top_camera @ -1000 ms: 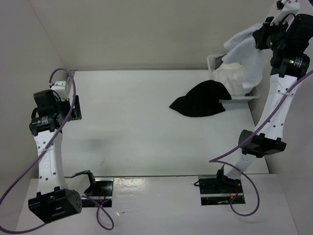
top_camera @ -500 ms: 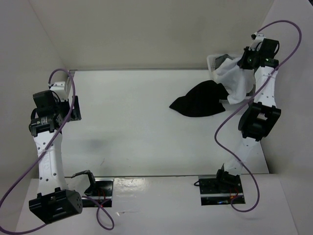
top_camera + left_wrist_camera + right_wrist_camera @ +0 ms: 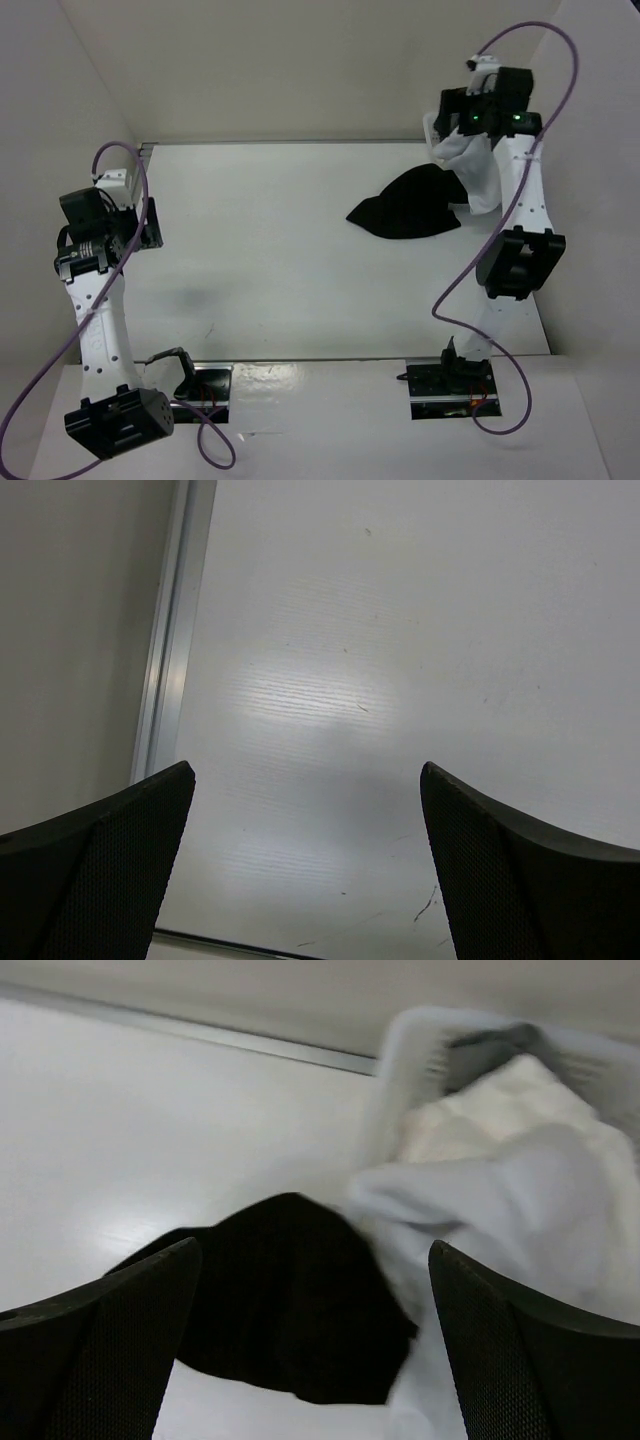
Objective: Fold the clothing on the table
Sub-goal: Move the skirt to the center of the board, then flatten the skirt out
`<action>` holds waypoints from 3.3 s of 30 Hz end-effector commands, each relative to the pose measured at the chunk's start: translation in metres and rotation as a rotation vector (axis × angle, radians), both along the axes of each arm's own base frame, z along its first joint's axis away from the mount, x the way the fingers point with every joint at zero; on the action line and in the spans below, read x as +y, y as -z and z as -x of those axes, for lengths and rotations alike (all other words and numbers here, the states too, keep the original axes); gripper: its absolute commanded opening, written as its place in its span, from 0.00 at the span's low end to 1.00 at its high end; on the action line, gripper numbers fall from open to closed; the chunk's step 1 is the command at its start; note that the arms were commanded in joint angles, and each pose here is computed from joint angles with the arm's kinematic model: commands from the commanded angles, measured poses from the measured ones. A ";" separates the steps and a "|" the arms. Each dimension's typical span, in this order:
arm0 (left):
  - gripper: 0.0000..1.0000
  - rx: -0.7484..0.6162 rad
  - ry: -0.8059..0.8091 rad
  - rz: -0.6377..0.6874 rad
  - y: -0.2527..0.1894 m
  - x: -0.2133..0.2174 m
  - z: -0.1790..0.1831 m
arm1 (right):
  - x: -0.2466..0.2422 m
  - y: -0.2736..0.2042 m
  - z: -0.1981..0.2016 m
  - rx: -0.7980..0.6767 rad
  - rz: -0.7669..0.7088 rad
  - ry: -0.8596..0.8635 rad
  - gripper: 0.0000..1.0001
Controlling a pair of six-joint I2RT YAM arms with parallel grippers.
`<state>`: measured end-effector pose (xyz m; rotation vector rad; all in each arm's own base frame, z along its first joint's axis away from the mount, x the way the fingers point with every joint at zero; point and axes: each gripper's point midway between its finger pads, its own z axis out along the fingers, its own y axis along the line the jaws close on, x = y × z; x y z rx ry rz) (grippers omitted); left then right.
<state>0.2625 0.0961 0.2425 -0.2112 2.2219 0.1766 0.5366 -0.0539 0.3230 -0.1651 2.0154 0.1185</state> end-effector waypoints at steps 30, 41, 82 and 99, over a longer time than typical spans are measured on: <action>0.99 0.008 0.139 0.081 0.017 -0.020 -0.013 | 0.195 0.316 0.103 0.635 0.265 -0.489 0.62; 0.99 0.025 0.138 0.089 0.021 -0.020 -0.012 | 0.305 0.240 0.135 0.573 0.109 -0.756 0.00; 0.99 0.073 0.268 0.157 0.035 -0.039 -0.017 | 0.169 0.206 0.086 0.472 0.147 -0.316 0.82; 0.99 0.077 0.353 0.144 0.033 -0.059 -0.015 | 0.236 0.206 0.139 0.412 0.296 -0.591 0.82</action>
